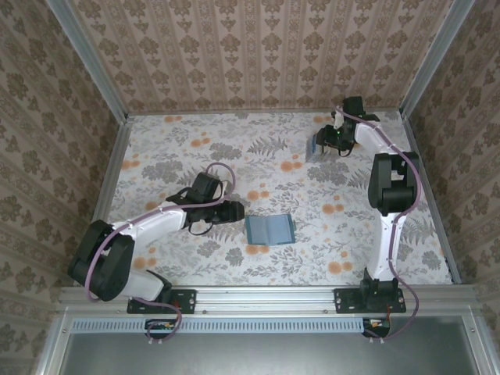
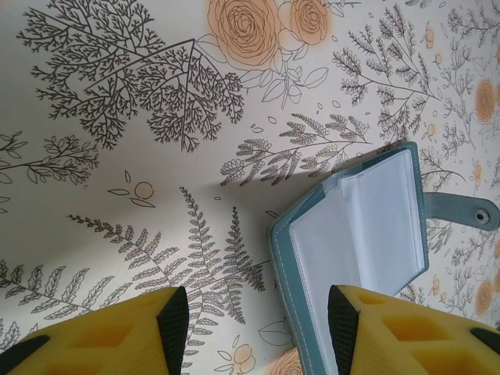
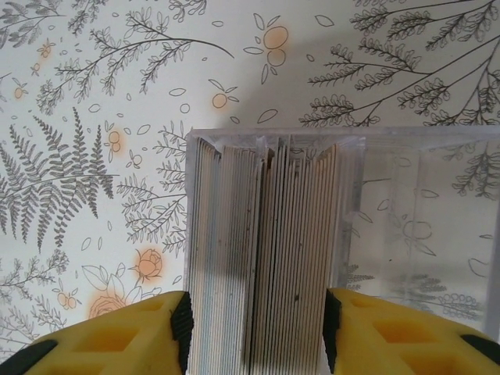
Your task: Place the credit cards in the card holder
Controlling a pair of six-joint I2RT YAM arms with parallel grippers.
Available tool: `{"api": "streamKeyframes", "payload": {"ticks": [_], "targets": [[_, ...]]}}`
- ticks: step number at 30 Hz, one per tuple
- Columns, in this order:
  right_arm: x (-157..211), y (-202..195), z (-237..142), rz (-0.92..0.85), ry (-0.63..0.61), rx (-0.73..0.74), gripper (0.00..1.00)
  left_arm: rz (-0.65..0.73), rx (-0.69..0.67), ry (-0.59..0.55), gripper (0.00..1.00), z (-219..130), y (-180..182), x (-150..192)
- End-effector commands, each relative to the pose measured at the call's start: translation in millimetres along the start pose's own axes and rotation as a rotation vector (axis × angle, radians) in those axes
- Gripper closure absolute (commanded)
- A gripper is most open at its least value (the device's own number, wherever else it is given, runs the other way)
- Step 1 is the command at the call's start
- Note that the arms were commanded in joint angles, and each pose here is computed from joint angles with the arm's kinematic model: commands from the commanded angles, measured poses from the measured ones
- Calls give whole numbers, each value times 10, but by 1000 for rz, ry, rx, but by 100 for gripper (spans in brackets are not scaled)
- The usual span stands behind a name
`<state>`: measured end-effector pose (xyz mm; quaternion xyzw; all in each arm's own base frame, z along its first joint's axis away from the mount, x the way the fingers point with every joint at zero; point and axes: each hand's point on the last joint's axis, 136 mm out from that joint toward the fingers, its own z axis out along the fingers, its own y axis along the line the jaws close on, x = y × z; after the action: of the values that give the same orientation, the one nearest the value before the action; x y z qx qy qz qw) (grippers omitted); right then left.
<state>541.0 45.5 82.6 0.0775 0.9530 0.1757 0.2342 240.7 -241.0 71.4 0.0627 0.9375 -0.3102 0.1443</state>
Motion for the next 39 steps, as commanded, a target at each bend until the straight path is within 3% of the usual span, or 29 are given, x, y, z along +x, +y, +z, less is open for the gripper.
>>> {"api": "streamKeyframes", "payload": {"ticks": [1,7,23,33,37,39], "targets": [[-49,164,-103,15,-37,-89,53,13,2,-11,47,-27,-28,4],[-157,199,-283,13,-142,-135,56,12,1,-5,47,-16,-34,9],[-148,206,-328,7,-147,-142,61,23,12,12,47,64,-87,36],[-145,134,-331,4,-151,-107,84,26,8,20,47,86,-87,47],[-148,140,-334,3,-152,-107,85,25,8,20,47,91,-83,49],[-143,130,-327,2,-149,-104,80,24,8,20,47,92,-83,46]]}}
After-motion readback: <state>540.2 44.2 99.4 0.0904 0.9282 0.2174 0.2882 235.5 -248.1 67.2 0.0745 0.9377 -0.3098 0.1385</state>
